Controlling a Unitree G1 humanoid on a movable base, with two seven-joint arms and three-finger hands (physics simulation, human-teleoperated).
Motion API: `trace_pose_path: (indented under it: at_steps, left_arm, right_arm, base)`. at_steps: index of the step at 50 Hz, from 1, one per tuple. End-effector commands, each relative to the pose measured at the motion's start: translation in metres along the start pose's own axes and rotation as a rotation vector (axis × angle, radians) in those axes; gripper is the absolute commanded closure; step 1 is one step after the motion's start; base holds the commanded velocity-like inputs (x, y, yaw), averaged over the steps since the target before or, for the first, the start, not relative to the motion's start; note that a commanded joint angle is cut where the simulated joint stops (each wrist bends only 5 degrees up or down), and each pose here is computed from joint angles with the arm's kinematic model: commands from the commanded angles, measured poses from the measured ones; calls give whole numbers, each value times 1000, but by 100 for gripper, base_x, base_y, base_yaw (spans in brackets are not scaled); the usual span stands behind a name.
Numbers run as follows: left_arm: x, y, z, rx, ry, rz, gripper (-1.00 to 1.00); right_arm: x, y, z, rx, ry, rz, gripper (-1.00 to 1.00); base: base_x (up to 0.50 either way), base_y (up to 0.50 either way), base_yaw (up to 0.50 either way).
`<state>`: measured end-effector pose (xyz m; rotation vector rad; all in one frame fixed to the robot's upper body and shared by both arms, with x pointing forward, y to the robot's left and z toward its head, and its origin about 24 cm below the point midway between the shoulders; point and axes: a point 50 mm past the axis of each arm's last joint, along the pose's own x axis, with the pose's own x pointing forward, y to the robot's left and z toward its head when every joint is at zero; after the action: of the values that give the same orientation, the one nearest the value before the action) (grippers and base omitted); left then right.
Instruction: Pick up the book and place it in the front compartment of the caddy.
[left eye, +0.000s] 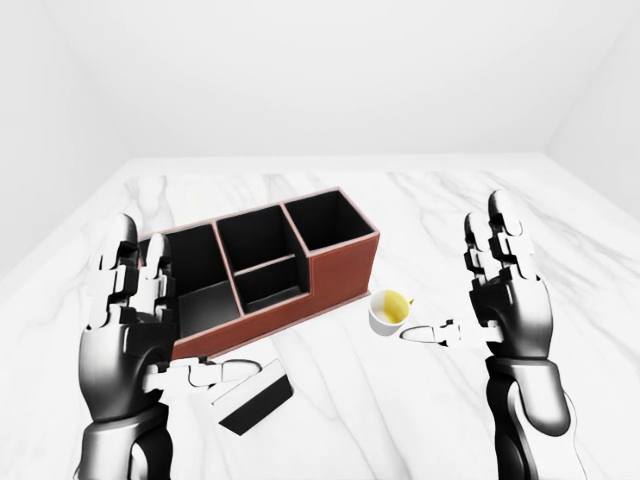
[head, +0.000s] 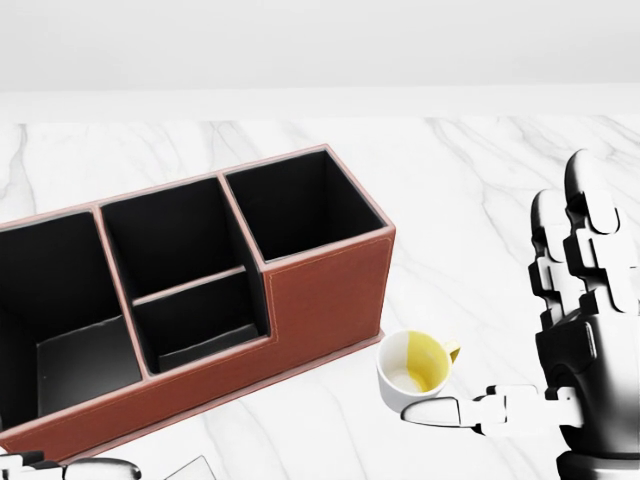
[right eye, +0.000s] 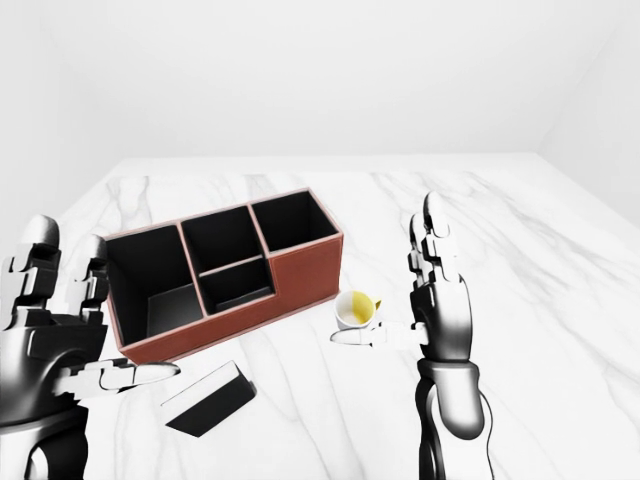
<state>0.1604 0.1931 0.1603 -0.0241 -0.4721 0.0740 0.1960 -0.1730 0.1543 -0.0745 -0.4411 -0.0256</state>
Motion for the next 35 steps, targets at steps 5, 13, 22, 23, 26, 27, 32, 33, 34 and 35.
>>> trace_pose_path:
  at_steps: [5, 13, 22, 23, 26, 27, 32, 33, 34, 35]
  left_arm:
    - [-1, 2, 1, 2, 0, 5, -100]
    - [-2, 3, 1, 1, -1, 7, -100]
    - [-3, 4, 0, 4, 6, 12, -100]
    - [-3, 4, 0, 5, 6, 12, -100]
    - [-3, 3, 1, 5, 2, 12, -100]
    - [-3, 3, 1, 6, 2, 11, -100]
    - [-2, 4, 2, 5, -3, 12, -100]
    - [-2, 4, 1, 5, 0, 12, -100]
    - [-2, 4, 2, 5, -1, 11, -100]
    - [-3, 4, 1, 5, 1, 12, -100]
  right_arm:
    - [-1, 0, 0, 11, 1, -8, -99]
    - [-2, 0, -1, 17, 7, -4, -99]
    - [-1, 1, -5, 10, 22, -5, -99]
    - [-1, 1, -5, 10, 23, -8, -99]
    - [-2, 1, -5, 14, 28, -6, -99]
    - [-3, 1, -6, 11, 32, -4, -99]
    - [-2, 1, -5, 7, 26, -1, -99]
    - [-2, 1, -5, 7, 26, -1, -99]
    - [-2, 1, -5, 6, 27, 3, -99]
    - [-3, 2, -5, 3, 28, 6, -100]
  base:
    - [0, 0, 0]
    - [0, -2, 0]
    - [0, -16, 0]
    - [0, 0, 0]
    - [0, 0, 0]
    - [0, 0, 0]
    - [0, 0, 0]
    - [41, 0, 0]
    - [48, 0, 0]
    - [50, 0, 0]
